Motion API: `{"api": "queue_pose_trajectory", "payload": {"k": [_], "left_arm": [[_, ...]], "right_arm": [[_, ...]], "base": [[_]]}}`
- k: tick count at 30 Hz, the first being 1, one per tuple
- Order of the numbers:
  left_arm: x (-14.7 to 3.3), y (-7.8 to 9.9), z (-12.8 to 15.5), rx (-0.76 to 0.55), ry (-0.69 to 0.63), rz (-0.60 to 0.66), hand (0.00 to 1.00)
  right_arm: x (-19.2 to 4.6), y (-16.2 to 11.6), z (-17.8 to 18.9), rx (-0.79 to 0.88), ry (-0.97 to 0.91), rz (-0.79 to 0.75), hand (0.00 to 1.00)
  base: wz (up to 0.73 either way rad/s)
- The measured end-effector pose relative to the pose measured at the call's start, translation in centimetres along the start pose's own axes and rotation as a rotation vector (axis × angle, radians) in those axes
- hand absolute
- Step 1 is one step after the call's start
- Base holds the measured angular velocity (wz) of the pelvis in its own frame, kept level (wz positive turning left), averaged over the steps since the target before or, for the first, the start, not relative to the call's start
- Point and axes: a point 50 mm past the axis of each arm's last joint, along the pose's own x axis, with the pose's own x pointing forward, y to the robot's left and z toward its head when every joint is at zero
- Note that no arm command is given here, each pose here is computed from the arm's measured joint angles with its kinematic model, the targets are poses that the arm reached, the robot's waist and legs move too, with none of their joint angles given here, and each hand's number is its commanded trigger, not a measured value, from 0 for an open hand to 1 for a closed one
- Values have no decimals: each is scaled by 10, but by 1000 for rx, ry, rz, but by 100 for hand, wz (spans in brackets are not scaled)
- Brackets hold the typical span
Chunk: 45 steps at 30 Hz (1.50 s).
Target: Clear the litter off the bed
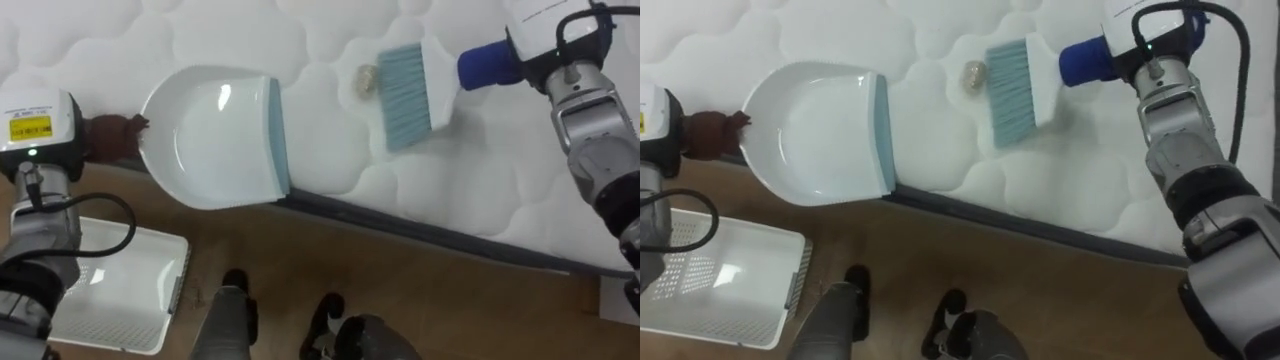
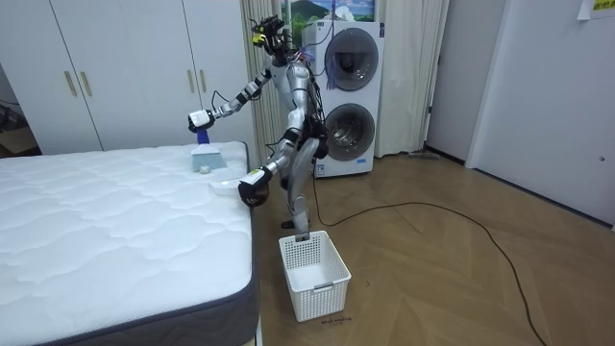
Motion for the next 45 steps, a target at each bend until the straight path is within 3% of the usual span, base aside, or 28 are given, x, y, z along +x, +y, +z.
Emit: {"api": "queue_pose_trajectory", "payload": {"k": [19, 25, 45], "left_arm": [[0, 1, 9, -15, -12, -16, 100], [1, 1, 12, -21, -21, -36, 100], [2, -1, 16, -16, -31, -115, 100]], "right_arm": [[4, -29, 27, 31, -88, -174, 100], [-6, -38, 54, 93, -154, -203, 100], [-19, -37, 96, 242, -219, -66, 100]], "base": [[3], [3], [0]]}}
